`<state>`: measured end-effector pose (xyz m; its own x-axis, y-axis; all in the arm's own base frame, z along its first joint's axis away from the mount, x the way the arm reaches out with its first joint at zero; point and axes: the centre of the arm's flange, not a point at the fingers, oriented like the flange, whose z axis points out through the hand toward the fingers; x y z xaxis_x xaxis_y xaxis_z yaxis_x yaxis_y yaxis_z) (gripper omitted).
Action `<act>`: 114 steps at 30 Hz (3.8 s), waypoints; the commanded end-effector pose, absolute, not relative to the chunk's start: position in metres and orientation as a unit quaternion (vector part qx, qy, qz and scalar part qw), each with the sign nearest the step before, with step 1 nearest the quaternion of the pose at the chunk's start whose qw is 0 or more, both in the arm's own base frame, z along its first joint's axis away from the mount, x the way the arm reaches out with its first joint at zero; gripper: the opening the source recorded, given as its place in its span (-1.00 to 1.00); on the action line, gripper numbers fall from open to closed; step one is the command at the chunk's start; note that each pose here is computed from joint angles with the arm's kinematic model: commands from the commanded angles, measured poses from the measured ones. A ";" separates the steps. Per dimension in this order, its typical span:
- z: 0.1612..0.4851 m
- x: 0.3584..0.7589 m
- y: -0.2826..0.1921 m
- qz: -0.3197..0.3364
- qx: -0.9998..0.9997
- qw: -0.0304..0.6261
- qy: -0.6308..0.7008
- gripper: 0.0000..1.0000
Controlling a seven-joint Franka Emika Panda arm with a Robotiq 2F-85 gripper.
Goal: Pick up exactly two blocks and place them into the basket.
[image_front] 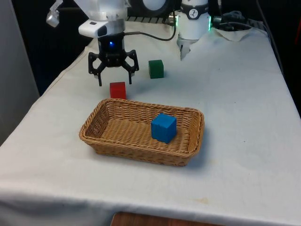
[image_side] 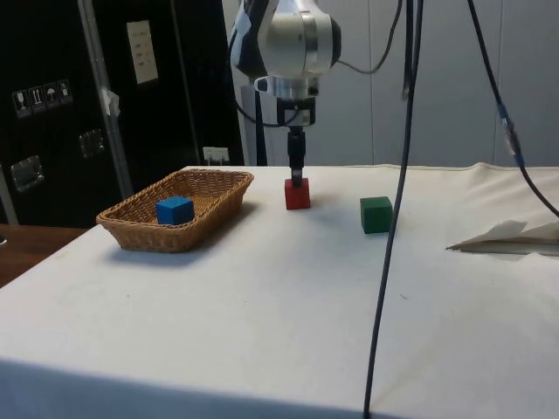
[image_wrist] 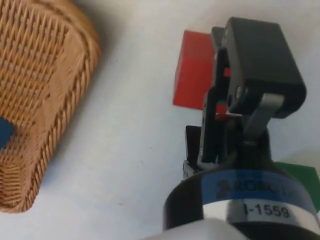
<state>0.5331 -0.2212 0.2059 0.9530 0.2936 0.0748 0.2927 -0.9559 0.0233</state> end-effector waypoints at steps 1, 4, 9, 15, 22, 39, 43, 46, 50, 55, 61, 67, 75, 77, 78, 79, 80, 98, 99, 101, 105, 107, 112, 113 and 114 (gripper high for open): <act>0.205 0.533 -0.225 0.043 0.987 0.004 0.152 1.00; 0.202 0.532 -0.225 0.045 0.988 0.001 0.150 1.00; 0.199 0.534 -0.222 0.048 0.987 0.001 0.150 1.00; 0.191 0.536 -0.218 0.049 0.988 -0.001 0.149 1.00; 0.176 0.536 -0.214 0.044 0.988 -0.002 0.146 1.00; 0.172 0.537 -0.215 0.048 0.988 -0.008 0.148 -1.00; 0.171 0.536 -0.215 0.048 0.988 -0.008 0.148 -1.00; 0.179 0.537 -0.216 0.048 0.988 -0.007 0.147 -1.00; 0.187 0.538 -0.218 0.054 0.988 -0.007 0.144 -1.00; 0.207 0.537 -0.219 0.055 0.989 -0.007 0.134 -1.00; 0.227 0.539 -0.220 0.062 0.991 -0.007 0.120 -1.00; 0.244 0.541 -0.220 0.070 0.992 -0.006 0.103 -1.00; 0.270 0.545 -0.219 0.082 0.994 -0.001 0.078 -1.00; 0.275 0.546 -0.218 0.084 0.994 -0.001 0.073 -1.00; 0.272 0.547 -0.219 0.088 0.993 -0.002 0.076 -1.00; 0.277 0.546 -0.218 0.084 0.994 0.000 0.071 -1.00; 0.278 0.547 -0.217 0.085 0.994 0.000 0.068 -1.00; 0.291 0.575 -0.192 0.100 0.994 0.002 0.034 -1.00; 0.290 0.577 -0.191 0.100 0.994 0.002 0.032 -1.00; 0.286 0.583 -0.185 0.100 0.995 0.002 0.028 -1.00; 0.282 0.591 -0.179 0.099 0.995 0.003 0.025 -1.00; 0.276 0.599 -0.172 0.097 0.995 0.003 0.023 -1.00; 0.272 0.608 -0.165 0.096 0.995 0.008 0.022 -1.00; 0.268 0.612 -0.163 0.094 0.995 0.006 0.020 -1.00; 0.266 0.618 -0.159 0.092 0.996 0.007 0.019 -1.00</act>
